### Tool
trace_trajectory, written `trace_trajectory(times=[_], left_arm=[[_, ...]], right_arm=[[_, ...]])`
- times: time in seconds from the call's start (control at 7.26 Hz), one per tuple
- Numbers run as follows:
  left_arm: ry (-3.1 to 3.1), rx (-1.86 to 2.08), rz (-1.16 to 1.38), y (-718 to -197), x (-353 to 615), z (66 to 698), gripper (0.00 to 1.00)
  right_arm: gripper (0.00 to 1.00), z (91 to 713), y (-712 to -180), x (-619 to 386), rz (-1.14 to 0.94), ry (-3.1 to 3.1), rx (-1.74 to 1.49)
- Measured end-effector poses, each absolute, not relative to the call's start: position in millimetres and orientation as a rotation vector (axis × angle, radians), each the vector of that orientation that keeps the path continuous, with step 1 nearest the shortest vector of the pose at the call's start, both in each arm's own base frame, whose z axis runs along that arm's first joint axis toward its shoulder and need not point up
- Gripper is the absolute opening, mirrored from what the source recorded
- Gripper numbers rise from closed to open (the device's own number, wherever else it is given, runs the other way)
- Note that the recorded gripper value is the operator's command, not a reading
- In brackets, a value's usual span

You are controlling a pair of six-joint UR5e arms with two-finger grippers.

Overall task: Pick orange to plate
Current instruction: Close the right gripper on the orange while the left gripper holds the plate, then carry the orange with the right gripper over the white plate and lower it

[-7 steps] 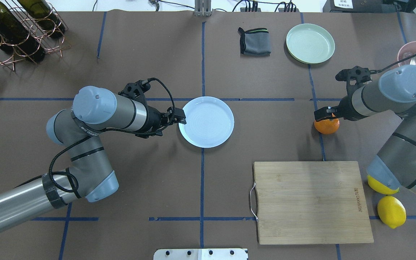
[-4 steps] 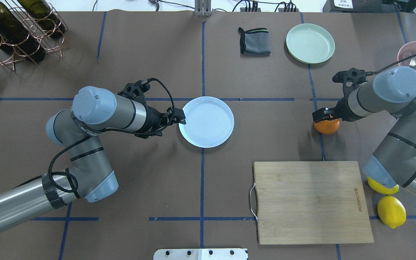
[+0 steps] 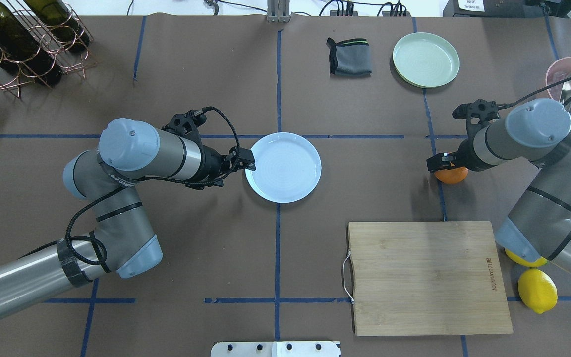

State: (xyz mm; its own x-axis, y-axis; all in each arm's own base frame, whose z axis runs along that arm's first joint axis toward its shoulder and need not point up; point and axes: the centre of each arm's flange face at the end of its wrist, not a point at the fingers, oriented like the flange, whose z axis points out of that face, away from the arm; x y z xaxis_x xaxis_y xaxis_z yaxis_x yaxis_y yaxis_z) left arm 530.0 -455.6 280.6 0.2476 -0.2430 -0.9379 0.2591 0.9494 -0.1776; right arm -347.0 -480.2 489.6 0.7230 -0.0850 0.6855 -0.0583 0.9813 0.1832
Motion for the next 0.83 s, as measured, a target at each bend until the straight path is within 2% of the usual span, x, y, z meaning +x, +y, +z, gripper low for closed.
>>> trace_trajectory(times=[0.14,0.41,0.55,0.83], left_arm=[[1.276,0.014,-0.342,-456,530,281,1.00],[1.277,0.014,-0.341,-455,529,280,1.00],[1.280,0.015,-0.340,-455,529,279,1.00],[1.300,0.021,-0.333,-451,522,269,1.00]], right_arm=[[0.00,490,-480,-347,-0.013,-0.766,0.199],[0.00,477,-478,-346,-0.010,-0.787,0.212],[0.00,450,-479,-349,0.006,-0.825,0.228],[0.00,352,-479,-412,0.104,-0.957,0.206]])
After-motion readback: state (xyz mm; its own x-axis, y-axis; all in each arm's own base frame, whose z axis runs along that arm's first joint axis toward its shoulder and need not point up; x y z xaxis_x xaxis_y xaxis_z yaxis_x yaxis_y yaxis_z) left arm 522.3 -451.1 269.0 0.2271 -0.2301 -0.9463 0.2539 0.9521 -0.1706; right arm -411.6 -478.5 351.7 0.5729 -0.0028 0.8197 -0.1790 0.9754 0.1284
